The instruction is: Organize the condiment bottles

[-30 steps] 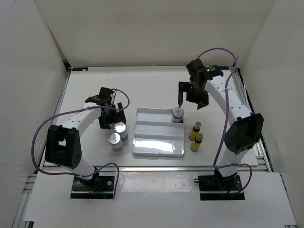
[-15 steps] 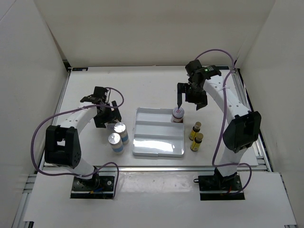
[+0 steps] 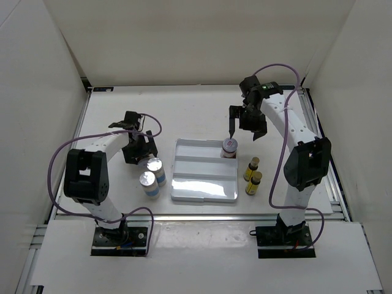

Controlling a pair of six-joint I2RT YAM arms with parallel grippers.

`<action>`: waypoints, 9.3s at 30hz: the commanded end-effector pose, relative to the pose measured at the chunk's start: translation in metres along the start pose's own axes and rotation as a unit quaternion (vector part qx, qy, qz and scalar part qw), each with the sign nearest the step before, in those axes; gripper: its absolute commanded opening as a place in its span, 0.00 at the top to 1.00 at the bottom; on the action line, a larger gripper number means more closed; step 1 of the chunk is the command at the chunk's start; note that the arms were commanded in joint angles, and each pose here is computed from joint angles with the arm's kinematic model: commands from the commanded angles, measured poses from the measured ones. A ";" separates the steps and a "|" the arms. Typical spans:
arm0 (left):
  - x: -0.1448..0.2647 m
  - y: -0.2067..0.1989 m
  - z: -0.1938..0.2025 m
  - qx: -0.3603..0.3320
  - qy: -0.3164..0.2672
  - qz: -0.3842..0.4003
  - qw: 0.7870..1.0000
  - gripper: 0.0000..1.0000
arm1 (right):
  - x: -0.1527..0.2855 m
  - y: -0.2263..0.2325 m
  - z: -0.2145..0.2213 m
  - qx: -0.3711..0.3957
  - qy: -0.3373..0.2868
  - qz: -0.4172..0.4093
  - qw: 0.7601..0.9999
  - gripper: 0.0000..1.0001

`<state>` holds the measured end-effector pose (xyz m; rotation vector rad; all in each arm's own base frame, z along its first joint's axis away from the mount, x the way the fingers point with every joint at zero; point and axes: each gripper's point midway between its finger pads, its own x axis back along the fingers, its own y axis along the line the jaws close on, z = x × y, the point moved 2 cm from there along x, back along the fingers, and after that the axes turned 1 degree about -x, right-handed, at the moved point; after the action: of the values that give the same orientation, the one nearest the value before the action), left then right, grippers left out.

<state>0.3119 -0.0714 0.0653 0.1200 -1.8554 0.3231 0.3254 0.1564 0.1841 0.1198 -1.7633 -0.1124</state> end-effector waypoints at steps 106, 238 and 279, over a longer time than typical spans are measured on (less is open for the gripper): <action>0.099 -0.173 -0.015 0.514 0.403 0.400 0.643 0.82 | 0.012 -0.021 0.042 -0.048 0.019 -0.020 0.998 0.00; 0.188 0.034 0.022 0.193 -0.022 0.019 0.981 0.00 | 0.022 0.027 0.108 0.056 0.150 0.105 0.982 1.00; 0.190 0.037 0.028 0.188 -0.034 0.008 0.981 0.00 | 0.095 -0.037 0.154 -0.073 0.040 0.111 0.990 0.04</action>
<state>0.2312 -0.0307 0.2240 0.3684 -1.8046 0.7108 0.2245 0.1443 0.2607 -0.0063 -1.9575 -0.2089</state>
